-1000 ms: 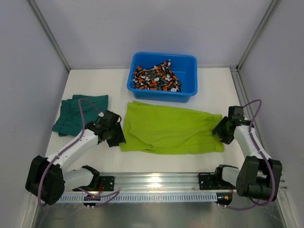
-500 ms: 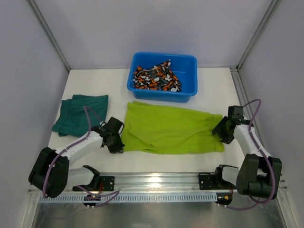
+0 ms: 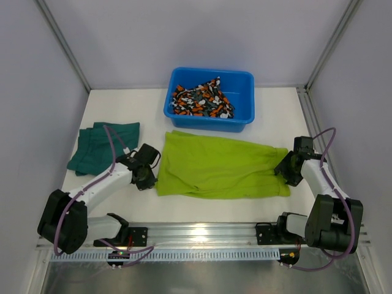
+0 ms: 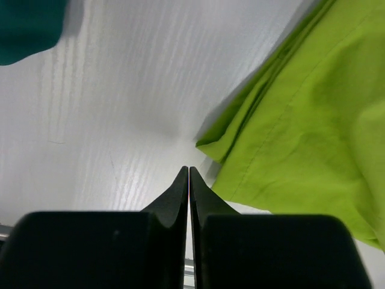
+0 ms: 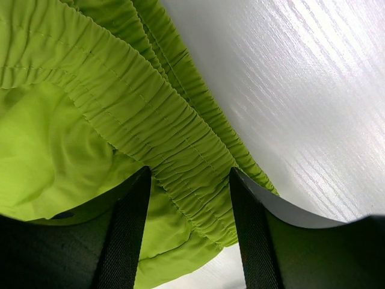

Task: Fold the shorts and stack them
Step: Smooth out the shorts at the center of the board.

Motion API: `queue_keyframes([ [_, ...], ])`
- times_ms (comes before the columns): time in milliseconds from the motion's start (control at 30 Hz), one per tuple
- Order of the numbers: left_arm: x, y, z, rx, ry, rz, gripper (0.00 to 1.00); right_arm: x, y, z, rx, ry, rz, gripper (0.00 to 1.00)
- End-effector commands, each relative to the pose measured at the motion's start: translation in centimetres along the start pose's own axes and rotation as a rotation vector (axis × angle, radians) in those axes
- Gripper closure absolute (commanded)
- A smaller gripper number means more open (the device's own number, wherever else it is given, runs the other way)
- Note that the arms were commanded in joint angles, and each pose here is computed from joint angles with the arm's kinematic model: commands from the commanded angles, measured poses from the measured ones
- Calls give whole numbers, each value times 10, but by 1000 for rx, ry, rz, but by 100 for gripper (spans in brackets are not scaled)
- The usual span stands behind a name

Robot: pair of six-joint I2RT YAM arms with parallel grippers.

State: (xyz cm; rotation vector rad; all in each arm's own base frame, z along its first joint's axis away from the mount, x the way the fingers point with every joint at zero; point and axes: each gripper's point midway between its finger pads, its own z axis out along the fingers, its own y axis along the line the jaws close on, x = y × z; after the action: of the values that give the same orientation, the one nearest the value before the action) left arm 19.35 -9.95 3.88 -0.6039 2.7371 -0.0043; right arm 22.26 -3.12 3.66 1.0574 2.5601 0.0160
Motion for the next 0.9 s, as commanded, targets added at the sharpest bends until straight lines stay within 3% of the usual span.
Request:
queue_keyframes([
  [0,-1,-24,-10,124,20,12,100,-15,0,-5,4,-60,8,42],
  [167,13,-38,-13,264,43,-4,59,-18,1,-7,3,-68,0,42],
  [333,24,-35,4,227,93,-2,56,-17,2,-6,-3,-68,0,42],
  [467,30,-33,17,199,116,-9,58,-17,1,-6,-6,-70,1,42],
  [533,35,-37,19,218,142,-14,63,-15,1,-5,-6,-68,0,42],
  [600,36,-39,24,216,144,-21,82,-16,0,-4,-2,-71,0,42],
  [633,36,-39,25,212,145,-24,100,-16,-1,-3,5,-72,1,42],
  [700,33,-37,23,194,139,-5,100,-15,-3,-1,17,-65,-1,42],
  [867,-3,0,10,-31,-14,32,100,-14,-9,1,59,-46,-4,42],
])
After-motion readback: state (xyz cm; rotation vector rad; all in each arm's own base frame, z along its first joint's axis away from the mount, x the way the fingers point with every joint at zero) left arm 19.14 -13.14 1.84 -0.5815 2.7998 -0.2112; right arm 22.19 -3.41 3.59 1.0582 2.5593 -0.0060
